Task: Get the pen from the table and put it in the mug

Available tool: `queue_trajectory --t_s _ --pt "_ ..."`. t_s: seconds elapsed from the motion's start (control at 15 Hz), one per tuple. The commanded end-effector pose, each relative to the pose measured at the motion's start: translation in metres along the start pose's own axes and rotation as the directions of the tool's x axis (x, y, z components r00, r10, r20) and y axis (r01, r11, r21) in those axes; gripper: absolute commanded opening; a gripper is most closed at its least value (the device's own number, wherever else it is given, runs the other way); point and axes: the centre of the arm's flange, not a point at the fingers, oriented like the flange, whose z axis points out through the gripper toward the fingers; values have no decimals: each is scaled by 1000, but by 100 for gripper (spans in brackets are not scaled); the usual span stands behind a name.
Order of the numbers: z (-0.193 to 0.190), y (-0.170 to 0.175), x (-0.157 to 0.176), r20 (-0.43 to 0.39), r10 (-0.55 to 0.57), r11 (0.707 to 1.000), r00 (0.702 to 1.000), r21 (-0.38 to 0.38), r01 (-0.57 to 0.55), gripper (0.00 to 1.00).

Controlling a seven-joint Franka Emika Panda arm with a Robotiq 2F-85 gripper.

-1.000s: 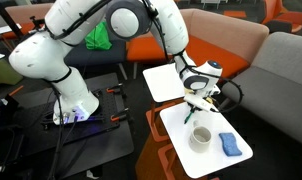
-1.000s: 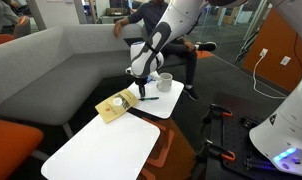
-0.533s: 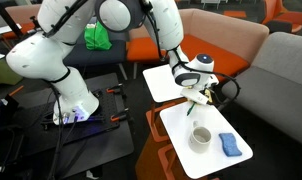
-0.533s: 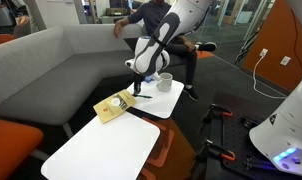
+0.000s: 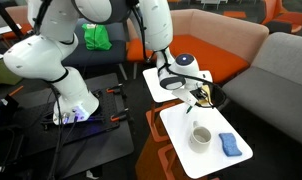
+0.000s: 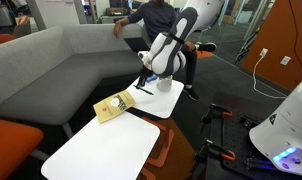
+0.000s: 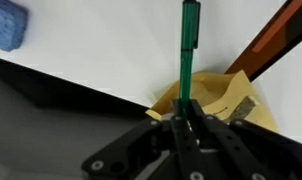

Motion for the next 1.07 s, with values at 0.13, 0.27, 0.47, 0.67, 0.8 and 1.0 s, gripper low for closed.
queue_trajectory --t_s 0.13,0.27,0.47,0.67,0.8,1.0 --pt "-28 -18 -3 -28 308 949 951 -59 -309 3" --pt "-34 -19 -1 -20 412 907 911 -86 -412 3" --pt "-42 -17 8 -45 548 825 835 -138 -549 3" --pt "-48 -8 15 -81 663 720 744 -202 -664 3" --pt "-51 -6 18 -111 726 641 678 -249 -727 3" --pt "-59 -11 22 -185 798 508 574 -307 -805 3"
